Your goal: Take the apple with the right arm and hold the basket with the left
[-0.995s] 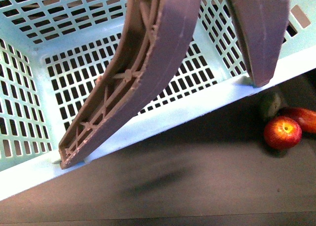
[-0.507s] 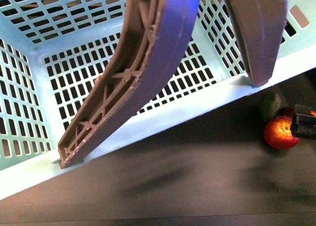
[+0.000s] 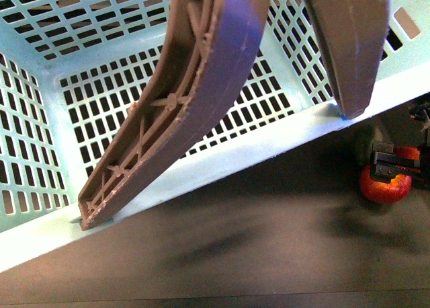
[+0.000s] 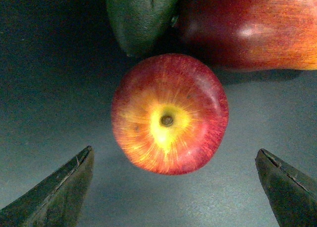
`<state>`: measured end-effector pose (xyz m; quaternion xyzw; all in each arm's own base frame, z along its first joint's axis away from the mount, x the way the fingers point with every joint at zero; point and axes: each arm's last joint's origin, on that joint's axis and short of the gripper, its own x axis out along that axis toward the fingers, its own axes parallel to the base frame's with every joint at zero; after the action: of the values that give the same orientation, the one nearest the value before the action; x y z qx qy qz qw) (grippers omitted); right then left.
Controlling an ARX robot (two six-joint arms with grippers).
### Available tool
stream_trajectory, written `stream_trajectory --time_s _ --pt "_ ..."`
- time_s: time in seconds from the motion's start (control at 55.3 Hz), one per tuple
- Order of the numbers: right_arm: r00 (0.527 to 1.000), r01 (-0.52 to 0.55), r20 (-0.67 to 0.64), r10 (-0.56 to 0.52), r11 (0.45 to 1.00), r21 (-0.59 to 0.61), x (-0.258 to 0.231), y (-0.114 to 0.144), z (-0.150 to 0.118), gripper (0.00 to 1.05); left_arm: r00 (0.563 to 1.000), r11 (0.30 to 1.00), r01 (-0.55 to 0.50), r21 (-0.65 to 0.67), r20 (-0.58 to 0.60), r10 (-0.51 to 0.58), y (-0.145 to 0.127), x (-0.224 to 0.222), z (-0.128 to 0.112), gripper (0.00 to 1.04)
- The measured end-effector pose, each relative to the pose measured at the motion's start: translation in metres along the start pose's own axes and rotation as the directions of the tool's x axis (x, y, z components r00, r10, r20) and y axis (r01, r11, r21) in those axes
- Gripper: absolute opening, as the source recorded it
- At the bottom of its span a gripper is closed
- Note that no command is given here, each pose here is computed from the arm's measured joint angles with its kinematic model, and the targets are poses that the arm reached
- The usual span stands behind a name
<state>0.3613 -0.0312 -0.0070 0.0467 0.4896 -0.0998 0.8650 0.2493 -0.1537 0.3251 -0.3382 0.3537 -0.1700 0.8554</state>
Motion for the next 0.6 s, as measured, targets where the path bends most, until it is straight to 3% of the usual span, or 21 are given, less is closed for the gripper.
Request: stream_trajectory --time_s 0.597 --pt "0.999 0.005 -0.054 -0.004 1.000 0.020 0.039 0.000 0.009 0.96 1.000 1.000 0.000 0.000 -0.001 0.000 0.000 0.000 0.000 0.17"
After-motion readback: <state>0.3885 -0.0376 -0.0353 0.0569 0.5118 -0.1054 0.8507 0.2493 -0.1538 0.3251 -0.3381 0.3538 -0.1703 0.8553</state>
